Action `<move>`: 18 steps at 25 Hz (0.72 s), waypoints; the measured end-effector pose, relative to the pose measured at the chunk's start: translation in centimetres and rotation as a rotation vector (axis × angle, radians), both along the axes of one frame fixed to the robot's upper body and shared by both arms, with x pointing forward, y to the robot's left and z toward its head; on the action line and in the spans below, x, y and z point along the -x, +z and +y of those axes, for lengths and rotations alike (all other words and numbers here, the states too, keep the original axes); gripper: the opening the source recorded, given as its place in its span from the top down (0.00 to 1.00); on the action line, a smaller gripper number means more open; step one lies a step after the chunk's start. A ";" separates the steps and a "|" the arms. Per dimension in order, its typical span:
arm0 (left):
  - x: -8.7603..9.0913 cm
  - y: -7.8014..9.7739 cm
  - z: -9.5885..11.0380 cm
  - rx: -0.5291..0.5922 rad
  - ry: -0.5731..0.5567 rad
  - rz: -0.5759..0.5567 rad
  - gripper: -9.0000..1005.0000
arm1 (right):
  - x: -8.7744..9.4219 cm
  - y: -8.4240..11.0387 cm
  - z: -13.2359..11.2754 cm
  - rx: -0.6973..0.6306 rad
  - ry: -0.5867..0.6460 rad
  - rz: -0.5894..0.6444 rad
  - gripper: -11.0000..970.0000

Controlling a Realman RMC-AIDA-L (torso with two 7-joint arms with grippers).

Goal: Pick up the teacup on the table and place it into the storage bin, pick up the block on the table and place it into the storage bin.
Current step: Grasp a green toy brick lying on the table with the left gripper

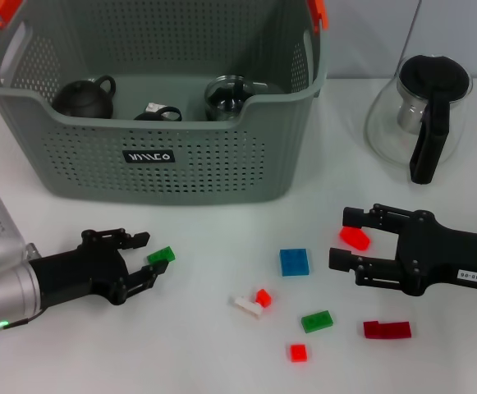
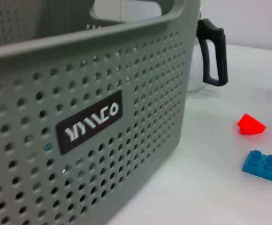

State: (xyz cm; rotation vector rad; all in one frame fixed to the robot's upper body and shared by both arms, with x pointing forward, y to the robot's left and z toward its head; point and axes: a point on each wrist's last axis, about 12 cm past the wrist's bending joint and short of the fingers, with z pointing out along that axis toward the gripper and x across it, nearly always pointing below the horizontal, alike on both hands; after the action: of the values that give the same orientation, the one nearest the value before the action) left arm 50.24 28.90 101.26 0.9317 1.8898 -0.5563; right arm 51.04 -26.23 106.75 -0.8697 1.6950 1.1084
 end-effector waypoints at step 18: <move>-0.1 -1.3 -0.8 -0.067 0.006 -0.048 0.52 | 0.1 -0.1 -0.1 0.000 -0.002 0.002 0.15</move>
State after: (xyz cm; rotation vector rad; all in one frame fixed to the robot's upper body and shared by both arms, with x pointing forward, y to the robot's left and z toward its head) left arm 50.35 28.14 99.92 0.9736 1.8773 -0.4656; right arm 50.97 -26.28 106.70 -0.8675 1.6972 1.1077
